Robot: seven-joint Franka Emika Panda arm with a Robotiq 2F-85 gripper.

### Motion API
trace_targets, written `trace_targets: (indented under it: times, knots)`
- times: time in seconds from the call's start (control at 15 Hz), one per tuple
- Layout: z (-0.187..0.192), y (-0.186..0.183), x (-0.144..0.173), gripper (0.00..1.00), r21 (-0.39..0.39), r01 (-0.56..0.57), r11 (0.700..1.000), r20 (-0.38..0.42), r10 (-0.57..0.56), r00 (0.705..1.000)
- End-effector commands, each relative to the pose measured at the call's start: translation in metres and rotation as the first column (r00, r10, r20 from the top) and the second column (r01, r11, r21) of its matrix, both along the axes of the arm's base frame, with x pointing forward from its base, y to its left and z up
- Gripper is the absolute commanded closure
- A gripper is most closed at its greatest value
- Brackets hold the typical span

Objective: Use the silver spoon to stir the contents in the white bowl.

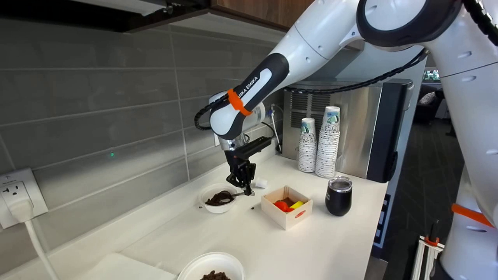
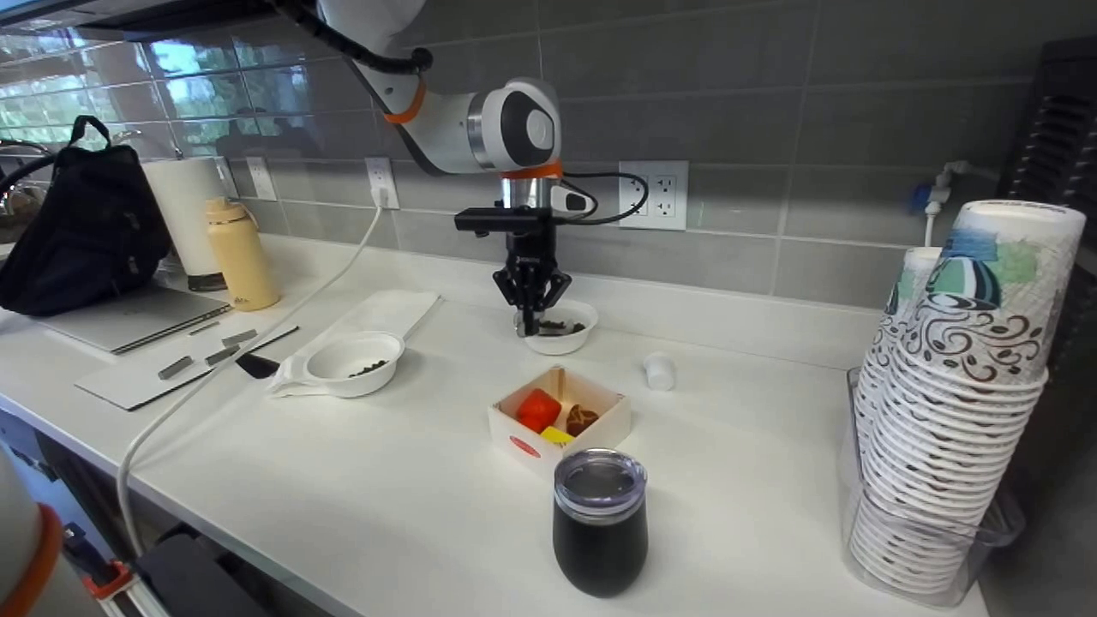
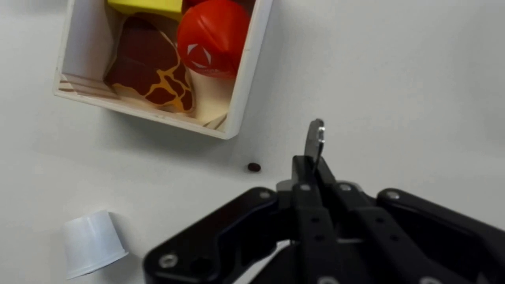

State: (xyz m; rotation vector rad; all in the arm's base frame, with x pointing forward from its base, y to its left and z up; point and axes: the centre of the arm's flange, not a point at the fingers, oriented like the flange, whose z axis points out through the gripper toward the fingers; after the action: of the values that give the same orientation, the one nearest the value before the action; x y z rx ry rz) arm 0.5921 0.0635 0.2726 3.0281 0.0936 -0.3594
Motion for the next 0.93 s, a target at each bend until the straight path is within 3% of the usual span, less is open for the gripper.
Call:
trace_targets:
  times: [0.0, 0.53, 0.67, 0.87]
  knots:
    - [0.003, 0.007, -0.005, 0.99, 0.082, -0.032, 0.996, -0.066, 0.037, 0.997]
    - [0.007, 0.016, -0.007, 0.99, 0.348, -0.055, 0.936, -0.056, 0.079, 0.995]
    - [0.005, 0.017, -0.007, 0.99, 0.34, -0.057, 0.939, -0.046, 0.077, 0.996]
    - [0.004, 0.017, -0.008, 0.99, 0.236, -0.039, 0.971, -0.04, 0.049, 0.998]
